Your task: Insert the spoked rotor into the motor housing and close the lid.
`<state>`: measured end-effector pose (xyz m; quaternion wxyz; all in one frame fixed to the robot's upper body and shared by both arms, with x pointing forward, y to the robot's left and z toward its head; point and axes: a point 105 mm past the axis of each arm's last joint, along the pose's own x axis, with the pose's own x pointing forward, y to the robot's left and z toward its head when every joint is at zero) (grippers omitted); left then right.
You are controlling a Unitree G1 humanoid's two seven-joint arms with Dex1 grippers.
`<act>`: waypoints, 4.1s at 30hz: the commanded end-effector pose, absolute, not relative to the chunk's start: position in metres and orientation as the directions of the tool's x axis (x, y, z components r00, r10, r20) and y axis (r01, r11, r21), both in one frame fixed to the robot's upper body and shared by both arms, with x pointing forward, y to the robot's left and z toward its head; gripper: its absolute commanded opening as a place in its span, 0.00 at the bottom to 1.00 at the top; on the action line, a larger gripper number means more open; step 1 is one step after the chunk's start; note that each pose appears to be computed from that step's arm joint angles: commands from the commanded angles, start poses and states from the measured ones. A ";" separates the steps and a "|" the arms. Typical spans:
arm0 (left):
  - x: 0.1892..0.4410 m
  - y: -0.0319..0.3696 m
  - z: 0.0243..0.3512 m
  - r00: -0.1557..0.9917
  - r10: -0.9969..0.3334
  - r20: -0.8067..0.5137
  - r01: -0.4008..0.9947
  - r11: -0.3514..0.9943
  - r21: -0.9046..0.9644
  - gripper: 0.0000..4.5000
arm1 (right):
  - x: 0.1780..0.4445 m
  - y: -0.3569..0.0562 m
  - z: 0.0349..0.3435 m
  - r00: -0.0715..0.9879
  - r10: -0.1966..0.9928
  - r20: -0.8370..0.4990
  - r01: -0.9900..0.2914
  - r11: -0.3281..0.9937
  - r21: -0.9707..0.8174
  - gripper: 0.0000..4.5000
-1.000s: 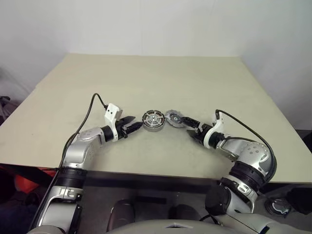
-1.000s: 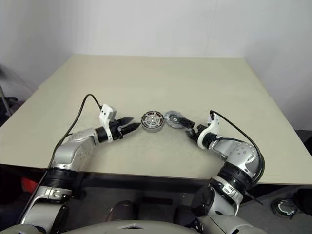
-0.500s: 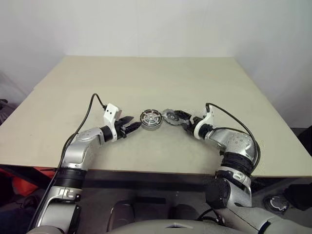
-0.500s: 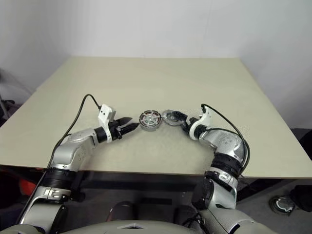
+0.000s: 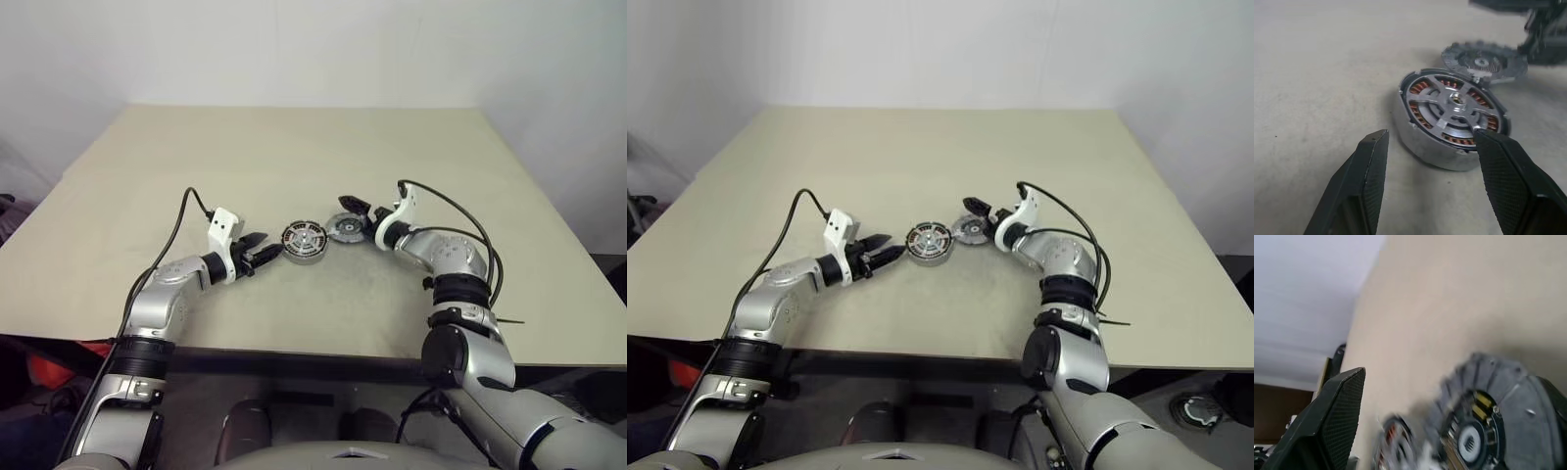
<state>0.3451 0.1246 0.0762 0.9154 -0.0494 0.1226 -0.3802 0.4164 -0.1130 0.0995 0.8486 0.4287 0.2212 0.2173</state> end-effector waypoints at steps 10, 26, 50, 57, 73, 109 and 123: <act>0.366 0.162 0.093 0.776 -0.612 -0.152 0.602 0.791 -0.107 0.66 | 0.353 -0.019 0.170 0.522 0.841 -0.144 -0.465 0.421 0.779 0.99; 0.369 0.165 0.093 0.790 -0.598 -0.133 0.582 0.800 -0.143 0.66 | 0.388 -0.051 0.138 0.710 0.681 -0.180 -0.655 0.732 0.188 0.99; 0.354 0.147 0.075 0.780 -0.606 -0.155 0.582 0.794 -0.177 0.66 | 0.389 -0.017 0.101 0.645 0.726 -0.237 -0.709 0.685 0.167 0.99; 0.358 0.157 0.079 0.798 -0.582 -0.154 0.559 0.811 -0.169 0.66 | 0.386 -0.020 0.084 0.634 0.718 -0.287 -0.758 0.650 -0.050 0.99; 0.359 0.158 0.079 0.803 -0.575 -0.156 0.552 0.817 -0.167 0.66 | 0.387 -0.035 0.103 0.628 0.740 -0.239 -0.771 0.634 -0.064 0.69; 0.354 0.158 0.071 0.797 -0.578 -0.175 0.552 0.815 -0.178 0.66 | 0.368 -0.024 0.094 0.545 0.805 -0.235 -0.834 0.550 -0.050 0.69; 0.354 0.157 0.069 0.795 -0.578 -0.182 0.551 0.815 -0.180 0.66 | 0.373 -0.030 0.074 0.578 0.757 -0.304 -0.808 0.584 -0.078 0.69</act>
